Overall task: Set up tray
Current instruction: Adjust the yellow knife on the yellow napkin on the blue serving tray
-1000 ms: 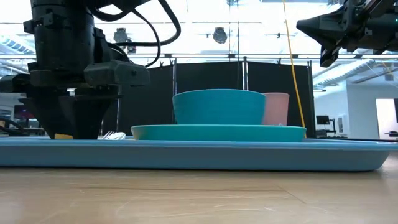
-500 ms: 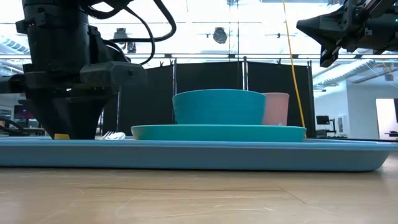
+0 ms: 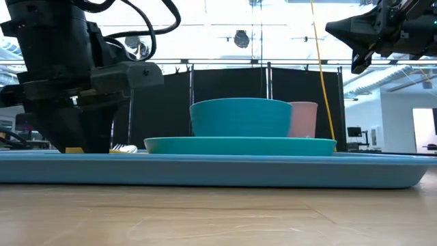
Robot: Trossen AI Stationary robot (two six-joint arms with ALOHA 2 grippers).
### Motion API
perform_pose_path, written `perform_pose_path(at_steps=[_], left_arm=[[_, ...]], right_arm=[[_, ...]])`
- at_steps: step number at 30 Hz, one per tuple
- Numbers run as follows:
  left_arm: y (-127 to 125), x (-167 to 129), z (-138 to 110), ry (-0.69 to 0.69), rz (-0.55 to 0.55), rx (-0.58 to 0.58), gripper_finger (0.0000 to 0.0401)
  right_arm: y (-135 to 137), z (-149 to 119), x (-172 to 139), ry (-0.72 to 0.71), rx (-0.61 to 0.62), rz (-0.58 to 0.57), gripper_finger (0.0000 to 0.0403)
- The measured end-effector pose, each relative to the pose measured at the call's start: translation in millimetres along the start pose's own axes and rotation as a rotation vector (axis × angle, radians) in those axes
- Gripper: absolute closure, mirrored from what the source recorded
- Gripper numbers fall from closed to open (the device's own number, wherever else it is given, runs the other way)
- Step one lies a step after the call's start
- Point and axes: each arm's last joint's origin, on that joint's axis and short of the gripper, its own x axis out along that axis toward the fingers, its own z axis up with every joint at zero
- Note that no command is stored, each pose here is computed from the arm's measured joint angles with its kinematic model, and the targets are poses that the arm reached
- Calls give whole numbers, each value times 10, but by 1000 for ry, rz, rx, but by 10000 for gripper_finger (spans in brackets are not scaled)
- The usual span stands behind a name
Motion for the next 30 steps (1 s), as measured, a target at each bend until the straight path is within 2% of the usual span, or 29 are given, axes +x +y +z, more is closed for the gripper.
perform_pose_path(at_steps=[30], left_arm=[[72,-128,-189,-79,-29,-40,289]], right_arm=[[0,0,0,0,0,0,403]])
